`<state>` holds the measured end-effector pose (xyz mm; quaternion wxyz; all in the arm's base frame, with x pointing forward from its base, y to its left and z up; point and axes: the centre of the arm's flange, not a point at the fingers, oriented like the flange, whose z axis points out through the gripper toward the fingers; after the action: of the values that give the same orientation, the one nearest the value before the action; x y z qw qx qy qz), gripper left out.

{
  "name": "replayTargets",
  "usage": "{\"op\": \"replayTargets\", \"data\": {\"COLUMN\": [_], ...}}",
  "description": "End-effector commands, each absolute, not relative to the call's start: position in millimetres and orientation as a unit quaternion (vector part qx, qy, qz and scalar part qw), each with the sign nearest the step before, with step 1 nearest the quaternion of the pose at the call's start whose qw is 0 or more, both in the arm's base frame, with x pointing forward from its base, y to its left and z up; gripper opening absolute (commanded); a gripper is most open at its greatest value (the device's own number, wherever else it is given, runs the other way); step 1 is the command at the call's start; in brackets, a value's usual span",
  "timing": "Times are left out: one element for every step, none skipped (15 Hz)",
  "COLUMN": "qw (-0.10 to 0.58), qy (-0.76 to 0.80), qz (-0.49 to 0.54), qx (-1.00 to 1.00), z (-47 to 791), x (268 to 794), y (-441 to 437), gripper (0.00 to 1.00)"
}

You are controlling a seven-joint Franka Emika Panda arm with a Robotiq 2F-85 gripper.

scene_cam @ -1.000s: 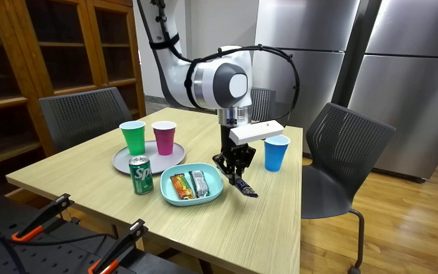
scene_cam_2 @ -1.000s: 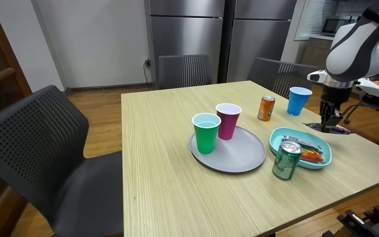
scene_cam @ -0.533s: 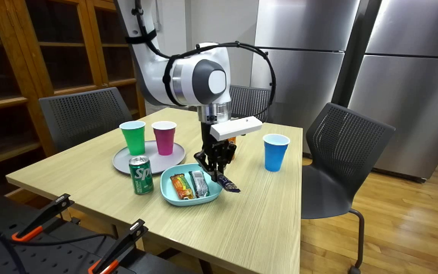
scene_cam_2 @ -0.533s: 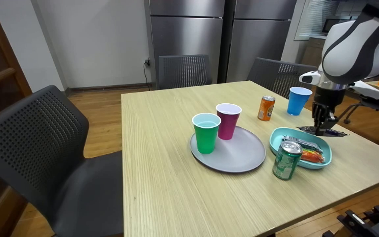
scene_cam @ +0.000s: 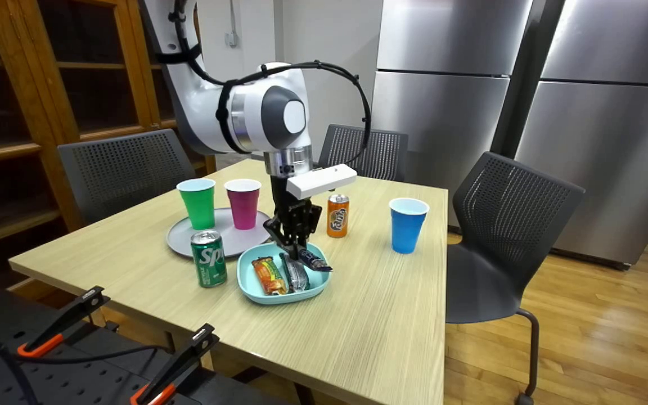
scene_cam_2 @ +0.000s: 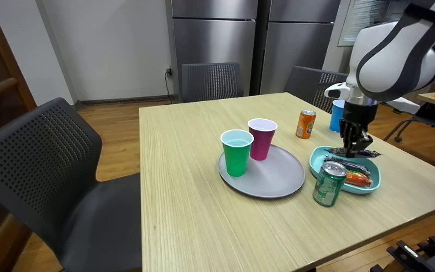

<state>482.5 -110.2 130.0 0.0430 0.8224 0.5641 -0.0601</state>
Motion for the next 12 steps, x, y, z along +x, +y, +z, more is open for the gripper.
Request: {"op": "replayTargets", "data": {"qw": [0.052, 0.051, 0.051, 0.050, 0.050, 0.050, 0.050, 0.052, 0.054, 0.057, 0.059, 0.060], "qy": [0.584, 0.587, 0.589, 0.590, 0.590, 0.590, 0.591, 0.590, 0.591, 0.591, 0.590, 0.590], "qz": [-0.049, -0.048, -0.047, -0.045, -0.045, -0.043, -0.041, -0.040, -0.039, -0.037, -0.035, -0.033], "qx": [0.809, 0.807, 0.805, 0.804, 0.805, 0.804, 0.804, 0.804, 0.804, 0.804, 0.804, 0.804], "z": [133.7, 133.4, 133.2, 134.1, 135.1, 135.5, 136.5, 137.3, 138.1, 139.7, 141.5, 143.1], "x": [478.4, 478.7, 478.5, 477.4, 476.1, 475.3, 474.1, 473.3, 472.9, 472.5, 472.4, 472.5], "y": [-94.8, -93.0, -91.9, -91.9, -91.7, -91.9, -92.6, -93.2, -93.7, -94.7, -95.8, -97.2], "gripper": [0.06, 0.06, 0.06, 0.06, 0.47, 0.48, 0.53, 0.62, 0.68, 0.76, 0.83, 0.91]}}
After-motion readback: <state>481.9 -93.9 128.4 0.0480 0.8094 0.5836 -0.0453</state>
